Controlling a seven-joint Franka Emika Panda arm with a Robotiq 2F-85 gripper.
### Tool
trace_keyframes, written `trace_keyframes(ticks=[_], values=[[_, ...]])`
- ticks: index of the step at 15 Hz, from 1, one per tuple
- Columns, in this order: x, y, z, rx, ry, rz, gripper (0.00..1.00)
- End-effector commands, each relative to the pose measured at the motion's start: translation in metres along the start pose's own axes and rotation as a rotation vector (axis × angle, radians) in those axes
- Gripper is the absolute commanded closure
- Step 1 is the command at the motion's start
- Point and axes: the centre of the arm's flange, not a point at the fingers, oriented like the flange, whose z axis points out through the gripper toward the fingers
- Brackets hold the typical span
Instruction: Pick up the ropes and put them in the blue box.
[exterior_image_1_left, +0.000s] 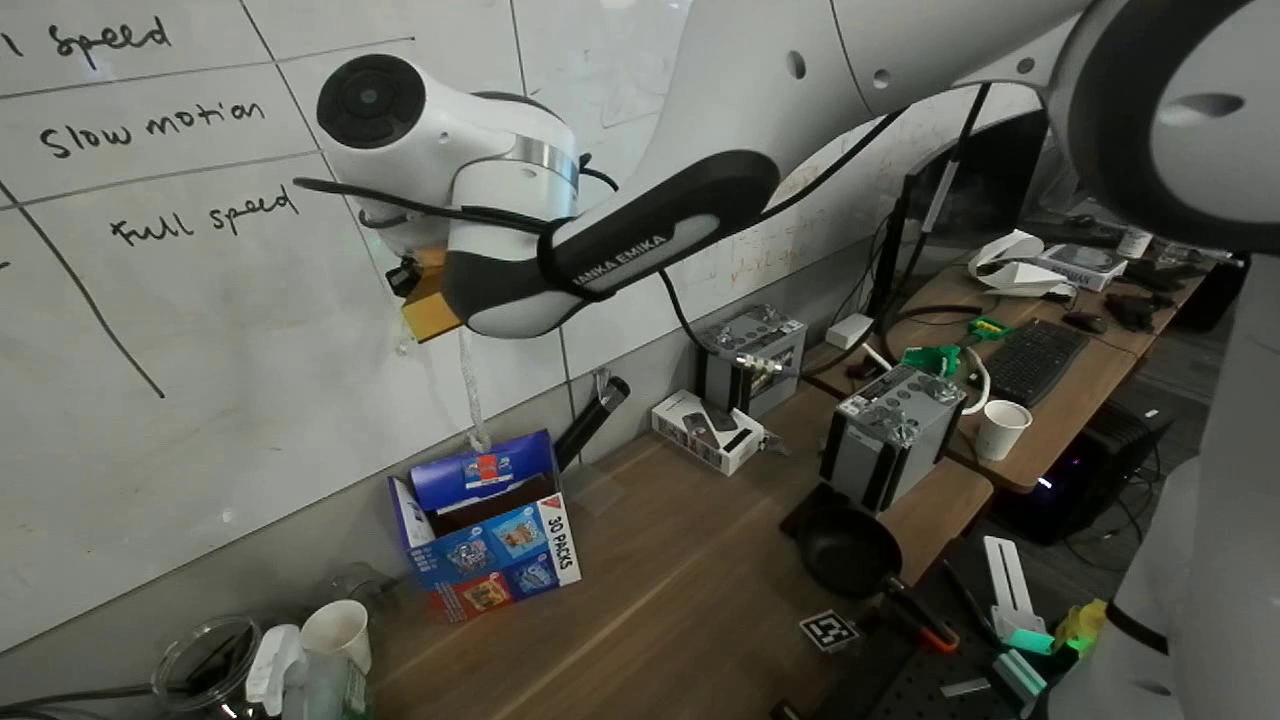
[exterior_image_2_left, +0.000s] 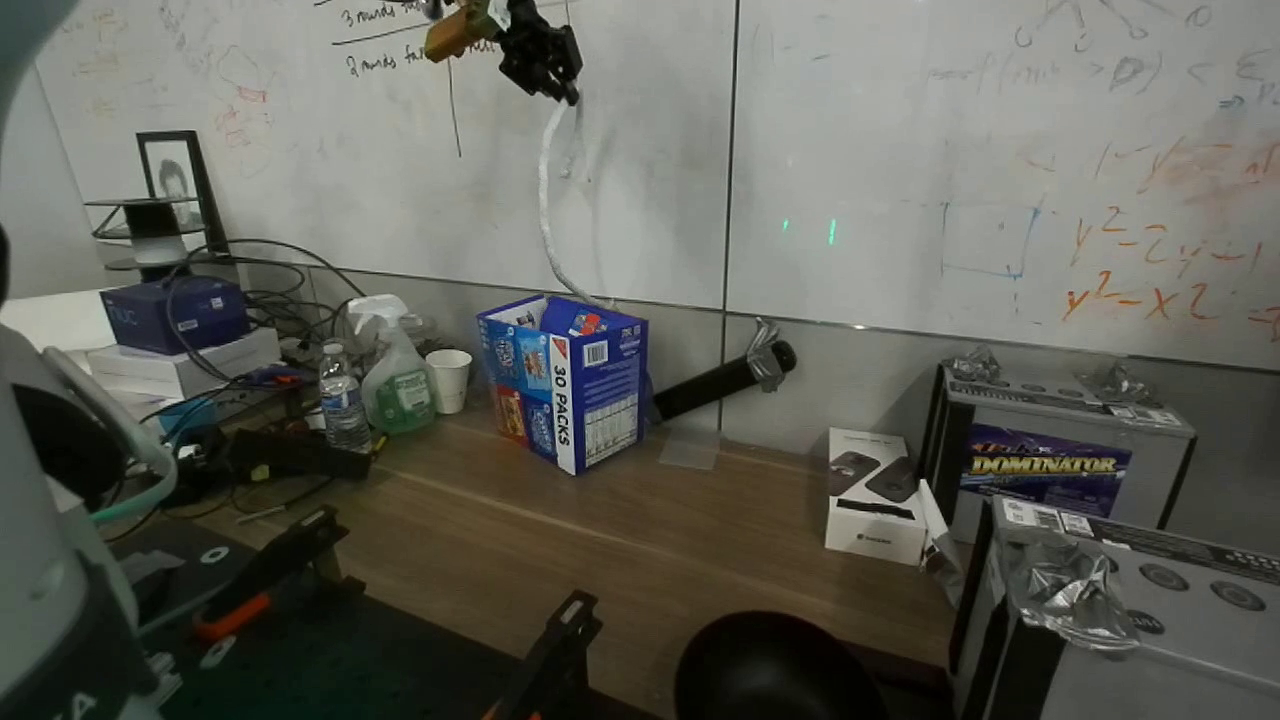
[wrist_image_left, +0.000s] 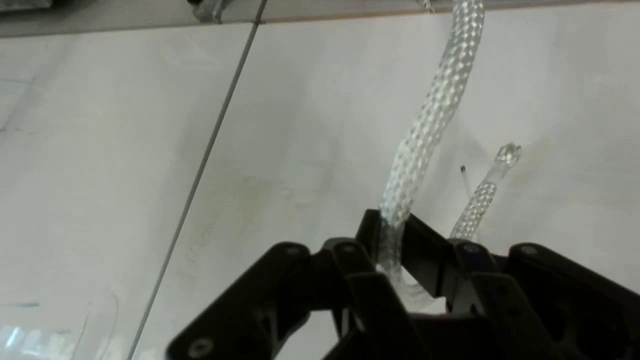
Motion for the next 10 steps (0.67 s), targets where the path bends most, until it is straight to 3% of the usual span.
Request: trace_keyframes(ticks=[1,4,10], values=[[-0.003,0.002,-0.015,-0.017,-0.152,-0.036,0.95],[-0.016,0.005,-0.006,-0.002,-0.249,-0.056,0.95],[-0.021,0.018,0.039,-0.036,-0.353,-0.065,0.95]])
